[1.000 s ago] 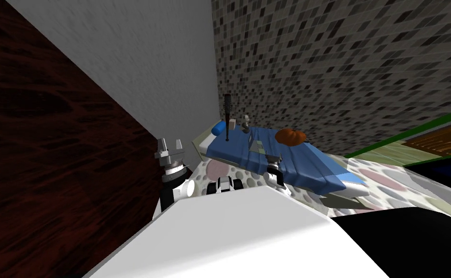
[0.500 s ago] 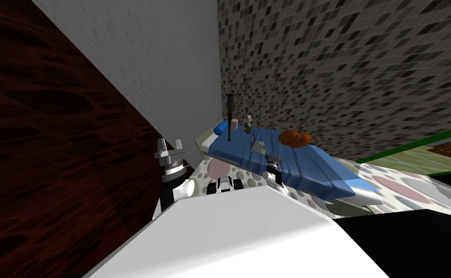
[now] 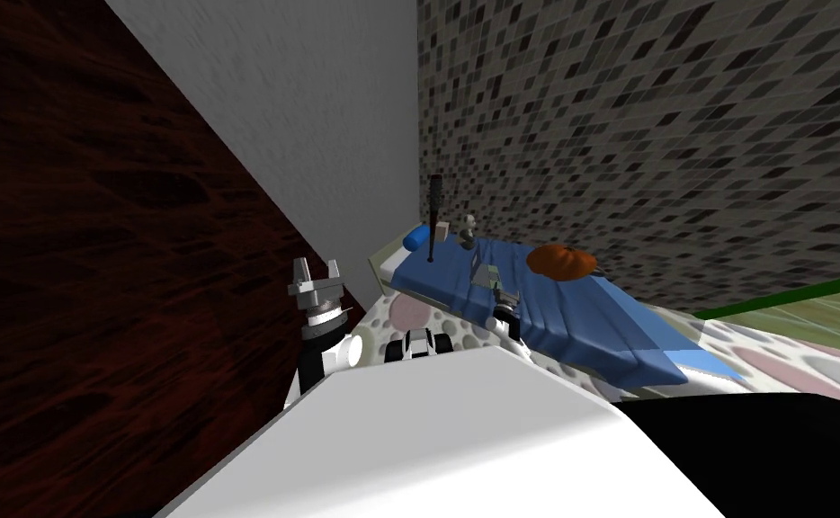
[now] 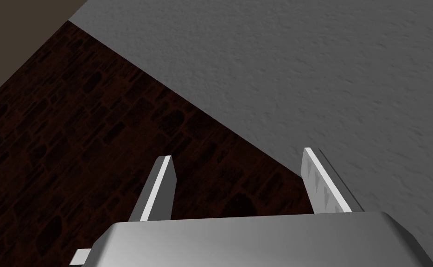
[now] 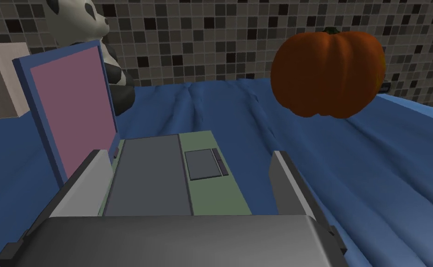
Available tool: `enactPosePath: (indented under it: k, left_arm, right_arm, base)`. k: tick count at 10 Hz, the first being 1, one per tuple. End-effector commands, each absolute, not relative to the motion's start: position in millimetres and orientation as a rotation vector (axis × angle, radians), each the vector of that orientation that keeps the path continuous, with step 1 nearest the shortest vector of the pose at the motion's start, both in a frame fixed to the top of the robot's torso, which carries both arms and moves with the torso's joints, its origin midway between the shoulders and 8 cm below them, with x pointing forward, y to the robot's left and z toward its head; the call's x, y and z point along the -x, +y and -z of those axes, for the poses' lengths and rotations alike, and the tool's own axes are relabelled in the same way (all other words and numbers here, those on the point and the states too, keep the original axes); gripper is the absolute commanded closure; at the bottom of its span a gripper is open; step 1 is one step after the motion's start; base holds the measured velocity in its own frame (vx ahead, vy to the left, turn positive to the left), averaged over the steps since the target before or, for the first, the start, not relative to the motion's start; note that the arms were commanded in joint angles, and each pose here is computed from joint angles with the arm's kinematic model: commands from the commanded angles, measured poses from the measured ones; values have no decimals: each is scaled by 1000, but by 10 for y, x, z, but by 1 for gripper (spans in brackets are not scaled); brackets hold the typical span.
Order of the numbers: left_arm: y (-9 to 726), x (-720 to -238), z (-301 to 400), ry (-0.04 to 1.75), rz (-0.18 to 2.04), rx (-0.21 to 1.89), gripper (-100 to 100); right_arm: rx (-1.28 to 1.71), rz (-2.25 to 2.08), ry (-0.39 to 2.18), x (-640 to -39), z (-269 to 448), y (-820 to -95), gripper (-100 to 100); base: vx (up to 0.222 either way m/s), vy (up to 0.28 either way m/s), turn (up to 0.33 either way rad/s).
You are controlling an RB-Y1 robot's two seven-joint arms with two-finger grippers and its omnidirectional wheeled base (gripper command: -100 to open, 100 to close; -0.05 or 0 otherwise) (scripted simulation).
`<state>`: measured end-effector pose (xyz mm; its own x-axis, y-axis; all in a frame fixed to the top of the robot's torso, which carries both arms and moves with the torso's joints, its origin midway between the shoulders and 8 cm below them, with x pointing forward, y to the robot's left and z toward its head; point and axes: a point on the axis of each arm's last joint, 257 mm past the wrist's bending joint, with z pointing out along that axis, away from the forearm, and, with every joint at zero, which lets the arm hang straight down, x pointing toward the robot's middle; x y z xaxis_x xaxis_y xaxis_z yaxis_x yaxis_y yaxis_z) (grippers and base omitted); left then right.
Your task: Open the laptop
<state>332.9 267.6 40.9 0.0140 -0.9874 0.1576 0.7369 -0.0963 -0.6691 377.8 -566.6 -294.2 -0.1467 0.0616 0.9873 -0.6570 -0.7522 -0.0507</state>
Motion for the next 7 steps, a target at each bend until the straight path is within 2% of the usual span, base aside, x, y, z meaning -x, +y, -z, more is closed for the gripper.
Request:
enactPosePath:
  k: [1, 7]
  left_arm:
    - [2676, -3329, -409, 461, 1533, 706, 0]
    - [2676, -3329, -409, 461, 1533, 706, 0]
  right_arm:
    - [-1649, -1988, -793, -3823, 3041, -5691, -100]
    - [-1655, -2062, -1044, -4014, 3238, -5669, -100]
  base:
    - [-16, -16, 68]
    - [-17, -19, 93]
